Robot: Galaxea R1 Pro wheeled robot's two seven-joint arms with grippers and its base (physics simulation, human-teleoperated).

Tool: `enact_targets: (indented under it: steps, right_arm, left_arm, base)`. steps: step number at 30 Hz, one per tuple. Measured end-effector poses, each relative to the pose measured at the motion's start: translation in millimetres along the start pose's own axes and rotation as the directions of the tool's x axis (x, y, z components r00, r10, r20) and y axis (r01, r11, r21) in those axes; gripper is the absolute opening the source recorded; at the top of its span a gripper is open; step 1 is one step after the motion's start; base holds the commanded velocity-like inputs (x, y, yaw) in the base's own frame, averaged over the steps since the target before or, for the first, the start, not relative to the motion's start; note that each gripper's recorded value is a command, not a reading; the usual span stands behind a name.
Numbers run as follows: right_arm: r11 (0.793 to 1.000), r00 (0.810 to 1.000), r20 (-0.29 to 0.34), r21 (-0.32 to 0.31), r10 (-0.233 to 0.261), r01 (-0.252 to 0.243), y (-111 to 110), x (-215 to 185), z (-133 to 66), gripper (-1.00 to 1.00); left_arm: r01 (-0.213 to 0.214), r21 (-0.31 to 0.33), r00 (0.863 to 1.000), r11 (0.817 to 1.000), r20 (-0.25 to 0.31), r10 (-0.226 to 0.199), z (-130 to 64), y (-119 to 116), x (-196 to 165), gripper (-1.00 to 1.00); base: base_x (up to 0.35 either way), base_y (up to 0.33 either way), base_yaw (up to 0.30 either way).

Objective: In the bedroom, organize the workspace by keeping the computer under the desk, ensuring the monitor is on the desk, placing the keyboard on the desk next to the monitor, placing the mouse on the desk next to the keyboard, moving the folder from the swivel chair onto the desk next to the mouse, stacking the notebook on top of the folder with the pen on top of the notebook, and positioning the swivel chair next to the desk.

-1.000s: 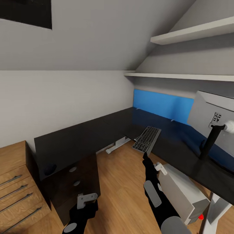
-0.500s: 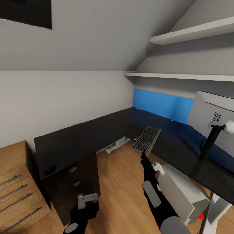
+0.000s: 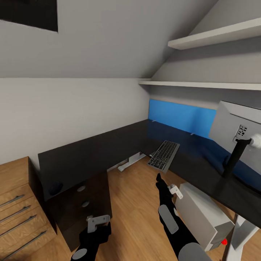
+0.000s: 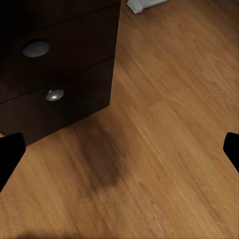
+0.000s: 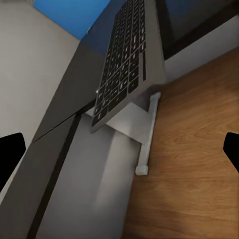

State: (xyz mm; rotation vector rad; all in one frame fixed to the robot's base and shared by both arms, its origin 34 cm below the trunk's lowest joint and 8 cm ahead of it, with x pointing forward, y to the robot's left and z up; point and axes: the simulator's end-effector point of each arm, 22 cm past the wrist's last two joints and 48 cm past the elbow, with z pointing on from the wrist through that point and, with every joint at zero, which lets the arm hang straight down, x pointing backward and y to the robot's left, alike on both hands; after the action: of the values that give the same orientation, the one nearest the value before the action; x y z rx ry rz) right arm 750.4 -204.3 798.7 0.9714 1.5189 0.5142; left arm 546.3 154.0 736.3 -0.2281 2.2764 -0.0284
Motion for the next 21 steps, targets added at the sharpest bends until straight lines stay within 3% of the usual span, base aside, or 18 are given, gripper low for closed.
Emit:
enact_targets:
  steps: [21]
  right_arm:
    - [1.000,1.000,0.001,-0.008,0.001,-0.001,-27.2,21.0,5.0,1.00]
  left_arm:
    - [0.000,-0.001,1.000,1.000,-0.001,0.000,22.6,3.9,30.5,1.00]
  base:
    - [0.000,0.000,0.000]
